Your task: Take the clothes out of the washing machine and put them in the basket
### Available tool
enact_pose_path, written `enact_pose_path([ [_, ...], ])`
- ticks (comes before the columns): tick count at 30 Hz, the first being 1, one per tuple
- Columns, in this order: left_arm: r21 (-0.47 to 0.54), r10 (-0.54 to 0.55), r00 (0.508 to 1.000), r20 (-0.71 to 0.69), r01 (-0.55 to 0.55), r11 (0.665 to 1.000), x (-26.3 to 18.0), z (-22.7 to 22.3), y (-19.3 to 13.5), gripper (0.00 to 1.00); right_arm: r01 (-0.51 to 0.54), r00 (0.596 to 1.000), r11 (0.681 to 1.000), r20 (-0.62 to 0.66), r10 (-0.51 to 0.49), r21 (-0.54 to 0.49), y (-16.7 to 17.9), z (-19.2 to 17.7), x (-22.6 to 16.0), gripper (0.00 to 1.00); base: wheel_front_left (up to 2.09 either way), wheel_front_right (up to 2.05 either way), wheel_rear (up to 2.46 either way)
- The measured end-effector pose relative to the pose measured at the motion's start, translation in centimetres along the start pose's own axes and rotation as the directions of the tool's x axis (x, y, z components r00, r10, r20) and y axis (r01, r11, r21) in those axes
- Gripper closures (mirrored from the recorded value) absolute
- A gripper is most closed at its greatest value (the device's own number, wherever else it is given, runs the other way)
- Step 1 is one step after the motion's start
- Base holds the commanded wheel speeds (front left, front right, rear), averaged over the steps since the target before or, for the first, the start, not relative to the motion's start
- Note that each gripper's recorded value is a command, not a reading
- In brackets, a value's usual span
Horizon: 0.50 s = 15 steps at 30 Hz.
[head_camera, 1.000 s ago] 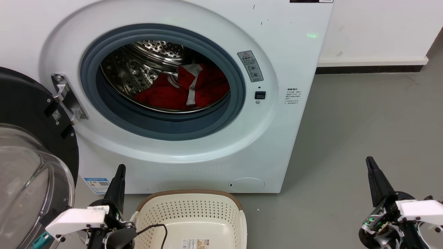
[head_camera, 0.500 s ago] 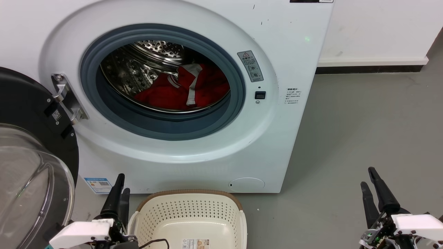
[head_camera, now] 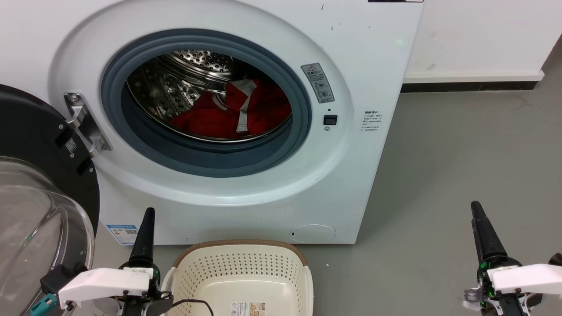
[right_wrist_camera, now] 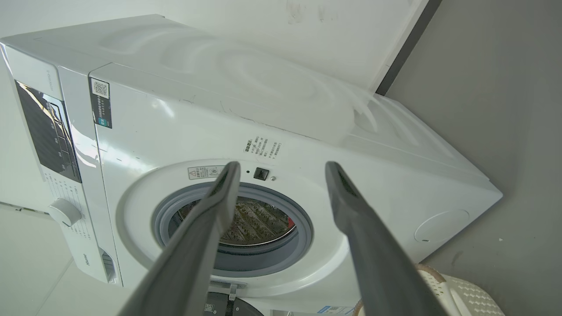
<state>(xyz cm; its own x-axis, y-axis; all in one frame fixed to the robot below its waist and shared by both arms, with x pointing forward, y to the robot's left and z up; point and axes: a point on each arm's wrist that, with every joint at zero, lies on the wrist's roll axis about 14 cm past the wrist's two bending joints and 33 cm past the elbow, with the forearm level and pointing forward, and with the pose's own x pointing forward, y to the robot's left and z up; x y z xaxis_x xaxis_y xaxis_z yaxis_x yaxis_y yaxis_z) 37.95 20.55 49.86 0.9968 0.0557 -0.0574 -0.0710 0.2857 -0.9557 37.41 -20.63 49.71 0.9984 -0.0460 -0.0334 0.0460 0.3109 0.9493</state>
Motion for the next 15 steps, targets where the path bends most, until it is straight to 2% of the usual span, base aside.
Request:
enact_pose_path([
  [7,0.160,-0.001,1.000,0.002,0.000,0.987,0.0,-0.4,-0.6,0.00,-0.030,1.000,0.983,0.000,0.031,-0.182,1.0,-0.1,-0.2,0.00,0.00,0.00,0.00],
  [15,0.321,-0.015,1.000,0.011,0.011,0.947,0.0,-0.7,-1.5,0.00,-0.069,0.998,0.927,-0.011,0.070,-0.368,2.1,-0.6,-0.3,0.00,0.00,0.00,0.00],
])
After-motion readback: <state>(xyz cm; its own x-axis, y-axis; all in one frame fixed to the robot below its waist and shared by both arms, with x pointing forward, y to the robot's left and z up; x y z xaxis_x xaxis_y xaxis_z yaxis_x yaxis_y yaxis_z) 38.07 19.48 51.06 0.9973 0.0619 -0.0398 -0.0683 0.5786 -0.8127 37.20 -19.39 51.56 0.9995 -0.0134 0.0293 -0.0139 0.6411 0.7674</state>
